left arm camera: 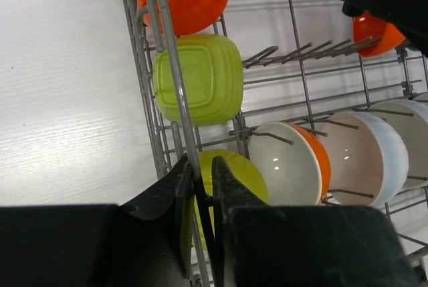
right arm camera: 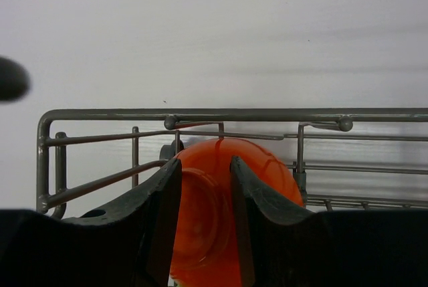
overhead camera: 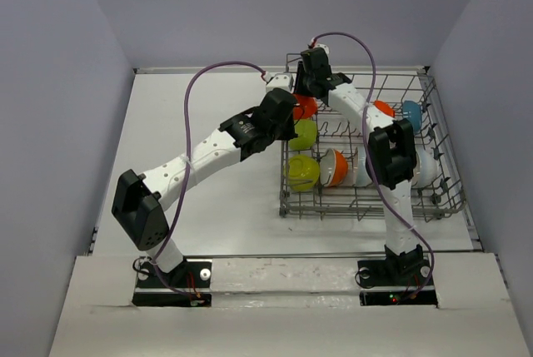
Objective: Load the bowls into the dish rack
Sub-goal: Turn the bowl upside down over the dish rack.
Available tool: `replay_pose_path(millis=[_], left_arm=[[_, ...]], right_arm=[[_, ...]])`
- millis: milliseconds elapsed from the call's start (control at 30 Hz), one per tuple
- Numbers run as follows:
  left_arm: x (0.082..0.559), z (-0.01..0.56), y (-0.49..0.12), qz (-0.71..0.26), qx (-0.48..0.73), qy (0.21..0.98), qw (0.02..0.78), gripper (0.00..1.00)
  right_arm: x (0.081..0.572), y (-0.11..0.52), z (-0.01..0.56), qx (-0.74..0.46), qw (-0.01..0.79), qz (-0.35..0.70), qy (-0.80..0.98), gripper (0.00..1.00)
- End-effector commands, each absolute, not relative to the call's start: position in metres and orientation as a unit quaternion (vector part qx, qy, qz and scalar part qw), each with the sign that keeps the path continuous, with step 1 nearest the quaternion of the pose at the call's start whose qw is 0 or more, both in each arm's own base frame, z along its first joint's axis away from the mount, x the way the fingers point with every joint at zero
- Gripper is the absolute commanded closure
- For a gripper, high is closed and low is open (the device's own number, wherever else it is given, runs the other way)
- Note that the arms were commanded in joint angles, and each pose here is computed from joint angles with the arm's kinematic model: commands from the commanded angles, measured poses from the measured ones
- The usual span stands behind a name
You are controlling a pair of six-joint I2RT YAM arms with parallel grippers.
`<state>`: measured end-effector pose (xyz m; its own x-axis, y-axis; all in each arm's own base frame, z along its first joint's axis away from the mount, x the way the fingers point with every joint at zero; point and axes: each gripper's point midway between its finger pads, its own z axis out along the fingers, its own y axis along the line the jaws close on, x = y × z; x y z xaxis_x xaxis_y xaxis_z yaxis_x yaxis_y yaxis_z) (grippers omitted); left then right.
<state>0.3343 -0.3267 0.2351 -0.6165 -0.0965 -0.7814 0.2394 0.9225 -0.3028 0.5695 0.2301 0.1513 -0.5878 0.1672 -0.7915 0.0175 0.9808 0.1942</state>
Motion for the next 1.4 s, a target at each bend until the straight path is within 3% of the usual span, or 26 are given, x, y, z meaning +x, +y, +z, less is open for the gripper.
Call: replay_pose_path(millis=[0,1367], left_arm=[[0.341,0.269,-0.325,-0.201,0.043,0.860,0.467,1.00],[0.341,0.275,-0.331,-0.208,0.045,0.858,0.468,1.00]], right_arm=[[0.562,0.238,0.152,0.047,0.446,0.111,0.887,0.59],[0.515,0.248,0.182,0.011,0.427,0.183,0.885,0.59]])
